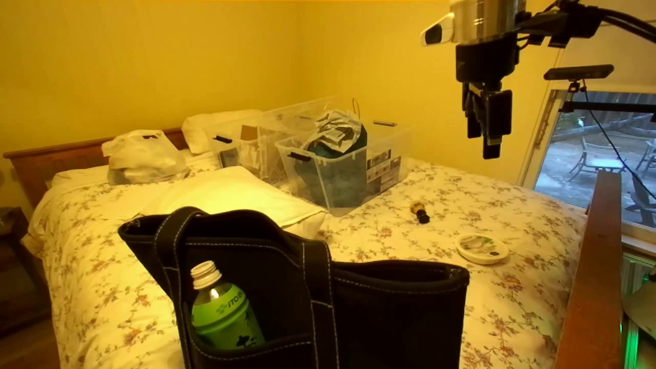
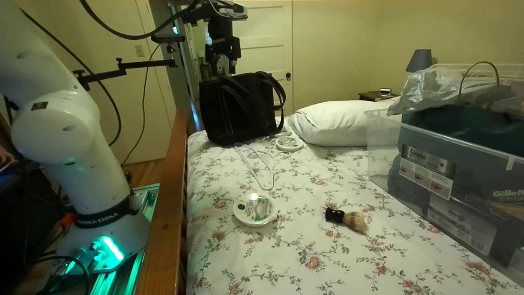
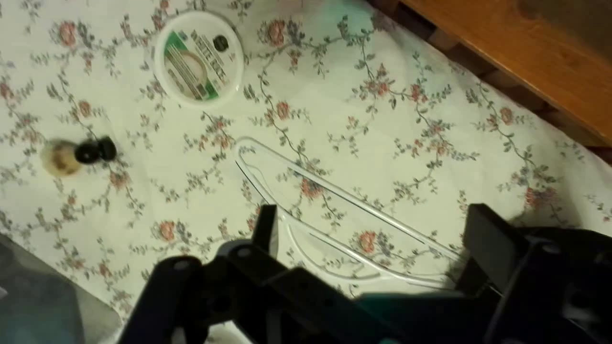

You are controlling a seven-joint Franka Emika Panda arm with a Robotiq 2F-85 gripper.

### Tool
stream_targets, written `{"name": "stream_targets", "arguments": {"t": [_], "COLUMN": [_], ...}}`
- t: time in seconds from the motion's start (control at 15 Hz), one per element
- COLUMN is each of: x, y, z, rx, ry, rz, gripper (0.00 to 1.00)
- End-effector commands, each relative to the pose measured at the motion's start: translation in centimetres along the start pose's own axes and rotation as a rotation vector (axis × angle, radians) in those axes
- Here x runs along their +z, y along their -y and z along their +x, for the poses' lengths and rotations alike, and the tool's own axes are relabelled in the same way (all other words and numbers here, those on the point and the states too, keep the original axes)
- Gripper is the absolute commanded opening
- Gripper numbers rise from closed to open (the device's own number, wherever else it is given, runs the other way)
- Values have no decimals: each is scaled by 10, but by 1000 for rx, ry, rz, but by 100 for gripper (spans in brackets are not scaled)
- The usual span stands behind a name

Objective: Move the black bag to the left.

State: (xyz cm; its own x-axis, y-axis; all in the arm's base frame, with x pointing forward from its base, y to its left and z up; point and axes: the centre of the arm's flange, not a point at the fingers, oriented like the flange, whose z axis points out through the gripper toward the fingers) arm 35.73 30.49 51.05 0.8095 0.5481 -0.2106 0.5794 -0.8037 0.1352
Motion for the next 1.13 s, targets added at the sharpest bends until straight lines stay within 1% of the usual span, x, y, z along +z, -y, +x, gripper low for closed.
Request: {"name": "stream_targets", "arguments": {"t": [0.0,0.07,0.13,0.27,0.4,0.53,0.6,0.73,1.07], "x": [18,23,28,33,34,29,40,39,39], "y": [-53,-68,-86,-115,-138,-147,-145,-149,-145], "z": [2,2,1,1,0,0,-5,-6,-5], "rx": [159,200,251,344,443,515,449,459,451], "ry": [103,118,140,169,168,131,149,147,147], "rz": [41,52,88,130,173,247,184,192,188], "gripper": [100,100,100,100,100,100,100,100,100]}}
